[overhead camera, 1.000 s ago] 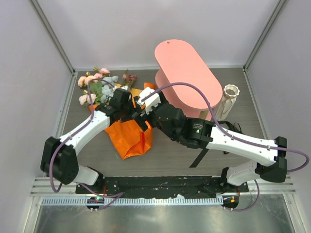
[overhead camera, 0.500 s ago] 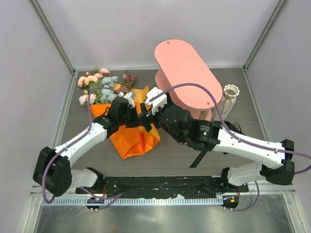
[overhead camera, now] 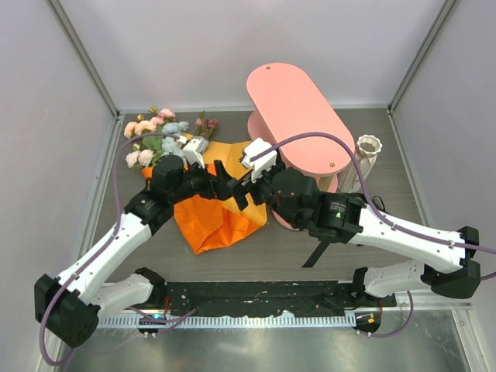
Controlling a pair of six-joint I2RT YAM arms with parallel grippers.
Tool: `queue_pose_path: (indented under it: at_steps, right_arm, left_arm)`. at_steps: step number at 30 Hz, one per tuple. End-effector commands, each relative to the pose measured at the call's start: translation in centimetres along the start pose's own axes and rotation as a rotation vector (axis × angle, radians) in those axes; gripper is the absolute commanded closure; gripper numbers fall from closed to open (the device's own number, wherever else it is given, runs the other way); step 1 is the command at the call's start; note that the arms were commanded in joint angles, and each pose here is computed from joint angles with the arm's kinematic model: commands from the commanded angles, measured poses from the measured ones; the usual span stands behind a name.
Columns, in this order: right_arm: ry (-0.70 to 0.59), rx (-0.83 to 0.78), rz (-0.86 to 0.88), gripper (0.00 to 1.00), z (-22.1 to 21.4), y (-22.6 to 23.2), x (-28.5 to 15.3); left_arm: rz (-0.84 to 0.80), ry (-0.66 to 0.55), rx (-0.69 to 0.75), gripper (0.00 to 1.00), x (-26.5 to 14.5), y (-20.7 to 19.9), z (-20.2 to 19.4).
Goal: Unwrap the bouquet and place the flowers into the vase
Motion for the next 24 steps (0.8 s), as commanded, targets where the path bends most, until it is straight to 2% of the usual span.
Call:
queue_pose_path:
  at_steps: [1,2,3,4,5,7,8,9,11,12,14,15,17,21,24]
  right_arm:
    - [-0.064,0.056,-0.002,0.12,1.9,-0.6,-1.2]
    - [-0.067,0.059,-0.002,0.12,2.0,-0.7,-1.3]
    - [-0.072,0.063,-0.001,0.12,2.1,-0.7,-1.4]
    - [-0.075,0.068,0.004,0.12,2.2,-0.6,-1.4]
    - [-0.077,0.075,0.012,0.12,2.3,-0.5,-1.5]
    - [-0.092,0.090,0.027,0.12,2.7,-0.4,-1.7]
    - [-0.098,0.095,0.038,0.12,2.8,-0.2,-1.8]
    - [-0.111,0.103,0.038,0.12,3.1,-0.3,-1.8]
    - [-0.114,0.107,0.039,0.12,3.2,-0.3,-1.8]
    - [-0.113,0.109,0.039,0.12,3.1,-0.2,-1.8]
    - [-0.111,0.108,0.042,0.12,3.2,-0.2,-1.8]
    - [-0.107,0.107,0.037,0.12,3.1,-0.3,-1.8]
    - [-0.110,0.109,0.037,0.12,3.2,-0.4,-2.0]
    - [-0.110,0.108,0.033,0.12,3.3,-0.6,-2.3]
    - [-0.114,0.108,0.033,0.12,3.5,-0.8,-2.5]
  left_arm:
    - [0.312,-0.047,0.057,0.08,-2.3,4.7,0.9]
    - [0.449,-0.007,0.024,0.15,-2.0,7.1,0.5]
    - [0.613,0.035,0.018,0.16,-3.3,8.8,1.1]
    - [0.673,0.081,0.018,0.15,-3.4,9.4,1.1]
    - [0.736,0.194,0.012,0.13,-2.2,11.0,-0.4]
    - [0.811,0.296,0.008,0.12,-2.3,11.1,0.0]
    - [0.830,0.307,0.021,0.12,-1.6,11.0,0.7]
    - [0.863,0.364,0.052,0.12,-0.6,11.8,-0.3]
    - [0.929,0.361,0.127,0.12,0.6,11.9,0.4]
    - [0.982,0.425,0.162,0.12,1.5,13.0,-0.9]
    - [1.073,0.439,0.249,0.18,2.1,13.3,-0.1]
    - [1.120,0.489,0.284,0.21,2.1,13.8,-0.7]
    - [1.162,0.543,0.362,0.23,3.7,14.4,-1.8]
    - [1.126,0.584,0.355,0.23,6.0,15.2,-4.0]
    - [1.176,0.614,0.376,0.32,6.0,16.5,-5.1]
Point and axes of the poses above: each gripper's point midway between its finger pads, its own x axis out along the fingers, its own y axis along the line the jaws close on, z = x × y, the point moved 1 cm from there along -x, back along the fingers
